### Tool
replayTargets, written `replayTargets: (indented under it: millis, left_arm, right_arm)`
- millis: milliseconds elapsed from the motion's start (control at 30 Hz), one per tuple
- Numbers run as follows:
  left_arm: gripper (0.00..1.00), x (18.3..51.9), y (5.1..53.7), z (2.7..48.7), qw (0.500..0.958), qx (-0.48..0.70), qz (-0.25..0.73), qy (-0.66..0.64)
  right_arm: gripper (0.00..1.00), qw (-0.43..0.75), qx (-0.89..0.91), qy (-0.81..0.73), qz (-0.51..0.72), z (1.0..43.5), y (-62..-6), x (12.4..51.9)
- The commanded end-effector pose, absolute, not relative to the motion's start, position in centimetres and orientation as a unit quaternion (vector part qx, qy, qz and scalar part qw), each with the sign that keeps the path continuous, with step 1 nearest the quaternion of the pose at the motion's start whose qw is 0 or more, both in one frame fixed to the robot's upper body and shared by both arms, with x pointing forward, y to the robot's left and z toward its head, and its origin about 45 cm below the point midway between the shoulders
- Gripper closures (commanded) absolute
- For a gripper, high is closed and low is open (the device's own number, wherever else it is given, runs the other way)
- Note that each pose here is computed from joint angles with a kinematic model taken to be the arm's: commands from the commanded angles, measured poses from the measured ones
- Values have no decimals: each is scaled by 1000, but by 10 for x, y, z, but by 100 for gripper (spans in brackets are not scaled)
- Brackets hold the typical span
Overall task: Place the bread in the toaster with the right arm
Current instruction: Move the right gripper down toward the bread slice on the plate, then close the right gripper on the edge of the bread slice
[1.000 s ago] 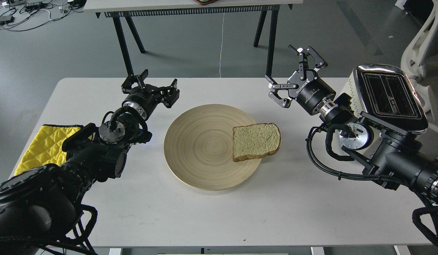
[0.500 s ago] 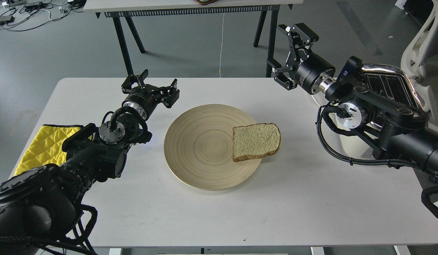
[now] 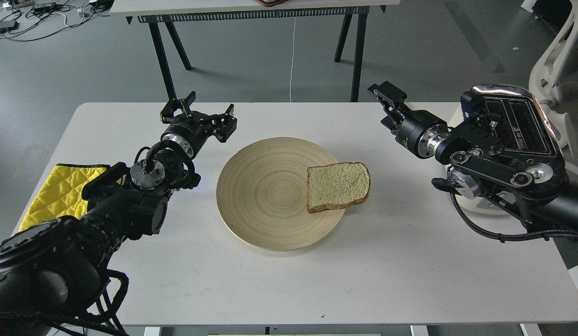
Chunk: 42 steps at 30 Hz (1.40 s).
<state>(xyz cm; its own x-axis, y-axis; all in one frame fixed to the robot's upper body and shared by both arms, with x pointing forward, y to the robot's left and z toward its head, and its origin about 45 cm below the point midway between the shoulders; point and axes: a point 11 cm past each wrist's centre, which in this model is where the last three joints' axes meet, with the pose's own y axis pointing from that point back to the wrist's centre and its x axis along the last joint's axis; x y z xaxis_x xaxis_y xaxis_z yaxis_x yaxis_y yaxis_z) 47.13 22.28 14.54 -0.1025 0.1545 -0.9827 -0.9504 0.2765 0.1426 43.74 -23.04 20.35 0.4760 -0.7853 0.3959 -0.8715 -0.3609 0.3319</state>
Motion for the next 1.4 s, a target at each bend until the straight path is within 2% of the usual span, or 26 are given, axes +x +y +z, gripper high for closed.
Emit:
replayTargets:
  millis: [0,333,733,1033,1367]
  left_arm:
    - [0,471,223,145,569,-354,486,561]
    - [0,471,223,145,568,-355,486,561]
    - [0,471,223,145,569,-354,486,561]
    - [0,471,223,145,569,-354,486,561]
    - [0,471,223,145,569,-354,486,561]
  right_arm:
    - [2,266,819,-502,81,197,-238,428]
    - [2,305,819,-484,47,153,-238,394]
    - [5,320,834,-448,27,132,-216,369]
    - [25,322,842,-432,22,128,-207,360]
    - [36,326,841,-431,20,127,-208,358]
